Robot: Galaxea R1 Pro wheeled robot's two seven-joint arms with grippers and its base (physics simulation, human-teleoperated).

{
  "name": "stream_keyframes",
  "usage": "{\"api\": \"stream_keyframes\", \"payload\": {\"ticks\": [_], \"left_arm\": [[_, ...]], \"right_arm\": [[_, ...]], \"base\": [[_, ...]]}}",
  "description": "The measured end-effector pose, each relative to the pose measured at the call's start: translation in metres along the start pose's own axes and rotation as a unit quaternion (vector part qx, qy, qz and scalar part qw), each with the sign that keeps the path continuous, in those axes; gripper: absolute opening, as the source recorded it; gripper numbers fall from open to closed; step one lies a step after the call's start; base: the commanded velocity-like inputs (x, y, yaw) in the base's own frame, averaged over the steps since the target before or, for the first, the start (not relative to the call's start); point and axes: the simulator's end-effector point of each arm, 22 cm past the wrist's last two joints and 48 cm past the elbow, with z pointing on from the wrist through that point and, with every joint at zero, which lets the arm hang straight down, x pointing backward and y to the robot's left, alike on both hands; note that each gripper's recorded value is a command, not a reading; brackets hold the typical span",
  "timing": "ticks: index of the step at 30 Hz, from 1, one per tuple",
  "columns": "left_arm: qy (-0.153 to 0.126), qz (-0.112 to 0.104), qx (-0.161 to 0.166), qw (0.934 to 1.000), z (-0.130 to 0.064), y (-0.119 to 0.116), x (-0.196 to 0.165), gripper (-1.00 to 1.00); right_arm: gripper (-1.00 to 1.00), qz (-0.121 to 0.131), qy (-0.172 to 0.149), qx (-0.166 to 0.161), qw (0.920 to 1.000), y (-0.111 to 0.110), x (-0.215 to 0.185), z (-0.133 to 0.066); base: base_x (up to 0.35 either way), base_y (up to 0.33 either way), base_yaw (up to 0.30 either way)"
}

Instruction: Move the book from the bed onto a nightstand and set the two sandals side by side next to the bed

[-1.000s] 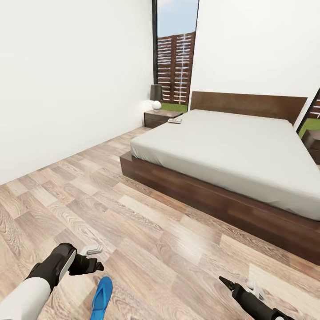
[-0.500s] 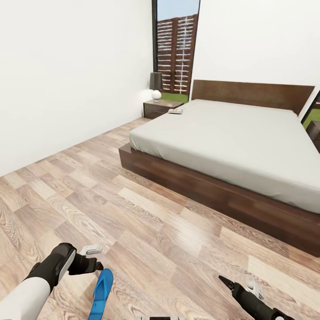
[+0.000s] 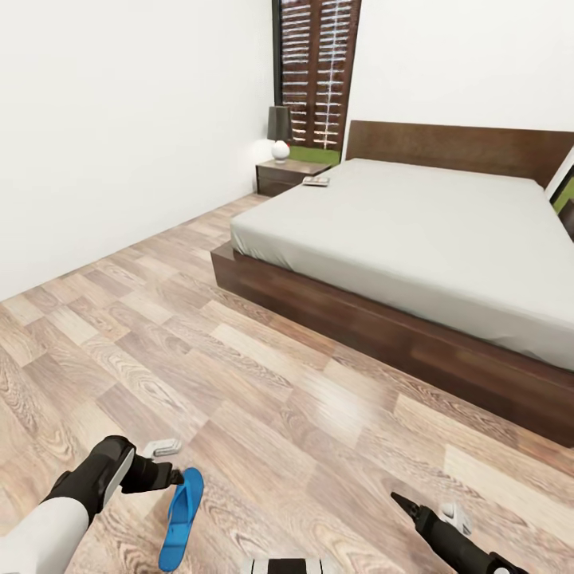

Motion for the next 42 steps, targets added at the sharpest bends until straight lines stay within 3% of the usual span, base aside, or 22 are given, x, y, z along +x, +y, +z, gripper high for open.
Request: {"api": "stream_keyframes", "payload": {"ticks": [11,26,33,42], "left_arm": [[0.022,-0.004,-0.004,0.9997,0.019,0.008,0.014,1.00],[0.052,-0.009,-0.007,0.9986,0.044,0.014,0.034,1.00],[0.058,-0.010,-0.007,0.9982,0.049,0.015,0.038,1.00],[0.058,-0.010,-0.006,0.9983,0.050,0.015,0.038,1.00]], "right_arm": [[1.00,0.008,0.012,-0.019,0.9997,-0.001,0.011,0.005],[1.00,0.019,0.025,-0.115,0.9929,0.027,0.022,0.002],[1.00,0.008,0.020,-0.162,0.9865,0.051,0.014,-0.001],[1.00,0.000,0.017,-0.182,0.9831,0.064,0.010,-0.003]], "base": [[0.000,0.000,0.000],[0.000,0.000,0.000],[0.000,0.000,0.000],[0.000,0.000,0.000]]}}
